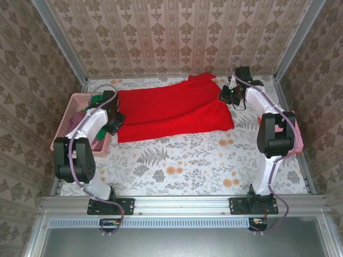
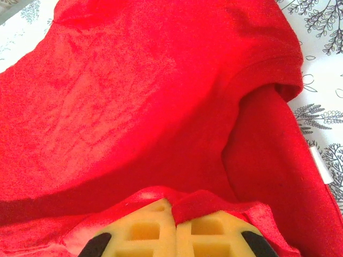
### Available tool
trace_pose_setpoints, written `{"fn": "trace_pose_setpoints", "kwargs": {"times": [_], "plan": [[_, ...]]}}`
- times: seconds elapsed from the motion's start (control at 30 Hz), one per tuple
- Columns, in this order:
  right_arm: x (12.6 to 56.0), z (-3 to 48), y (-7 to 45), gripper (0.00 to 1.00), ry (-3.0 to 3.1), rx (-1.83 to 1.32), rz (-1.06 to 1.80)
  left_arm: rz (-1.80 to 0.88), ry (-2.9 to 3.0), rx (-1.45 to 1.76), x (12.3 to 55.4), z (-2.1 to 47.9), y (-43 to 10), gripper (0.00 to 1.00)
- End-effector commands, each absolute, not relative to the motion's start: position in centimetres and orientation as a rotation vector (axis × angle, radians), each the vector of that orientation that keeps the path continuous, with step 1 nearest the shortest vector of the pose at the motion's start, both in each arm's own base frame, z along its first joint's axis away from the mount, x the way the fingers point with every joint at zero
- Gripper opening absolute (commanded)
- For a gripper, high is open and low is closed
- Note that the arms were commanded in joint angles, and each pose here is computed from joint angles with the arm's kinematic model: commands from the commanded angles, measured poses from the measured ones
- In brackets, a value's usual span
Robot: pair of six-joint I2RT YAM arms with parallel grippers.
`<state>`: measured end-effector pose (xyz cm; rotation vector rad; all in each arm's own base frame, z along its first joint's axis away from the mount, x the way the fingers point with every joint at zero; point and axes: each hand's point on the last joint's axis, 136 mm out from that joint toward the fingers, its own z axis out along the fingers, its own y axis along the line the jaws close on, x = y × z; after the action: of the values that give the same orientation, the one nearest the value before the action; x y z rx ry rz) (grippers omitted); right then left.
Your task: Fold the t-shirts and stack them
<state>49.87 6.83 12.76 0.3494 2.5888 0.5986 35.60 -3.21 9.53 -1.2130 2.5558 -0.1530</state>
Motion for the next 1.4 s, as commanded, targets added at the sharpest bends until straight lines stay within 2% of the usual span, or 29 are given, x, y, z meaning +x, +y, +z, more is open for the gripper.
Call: {"fn": "trace_pose_setpoints", "kwargs": {"times": [0.0,0.47,0.77,1.07,1.13,1.17,1.2,1.27,1.37], "plan": [[50.6,12.6,6.3,0.00,2.590,0.340,0.579,-0.145,2.561,-1.171,36.5,10.2,-3.3,0.00],[51.0,12.3,6.1,0.00,2.589,0.354,0.568,-0.173,2.576,-1.134,38.4,10.0,-4.1,0.00],[49.3,13.3,4.3,0.00,2.566,0.393,0.460,-0.160,2.579,-1.123,38.8,10.1,-4.0,0.00],[49.3,13.6,4.5,0.00,2.555,0.387,0.505,-0.169,2.579,-1.107,39.6,10.3,-4.1,0.00],[49.6,13.3,4.8,0.04,2.559,0.386,0.529,-0.180,2.581,-1.098,39.9,10.3,-4.3,0.01],[49.8,13.1,4.8,0.09,2.560,0.386,0.538,-0.187,2.582,-1.094,40.0,10.3,-4.5,0.03],[49.9,13.0,4.9,0.19,2.560,0.387,0.546,-0.195,2.581,-1.089,40.2,10.3,-4.5,0.07],[50.0,13.4,5.1,0.46,2.542,0.378,0.560,-0.225,2.583,-1.039,40.7,10.7,-5.2,0.36],[49.5,14.0,4.6,0.65,2.505,0.369,0.528,-0.227,2.562,-0.957,40.9,12.0,-5.9,0.67]]}}
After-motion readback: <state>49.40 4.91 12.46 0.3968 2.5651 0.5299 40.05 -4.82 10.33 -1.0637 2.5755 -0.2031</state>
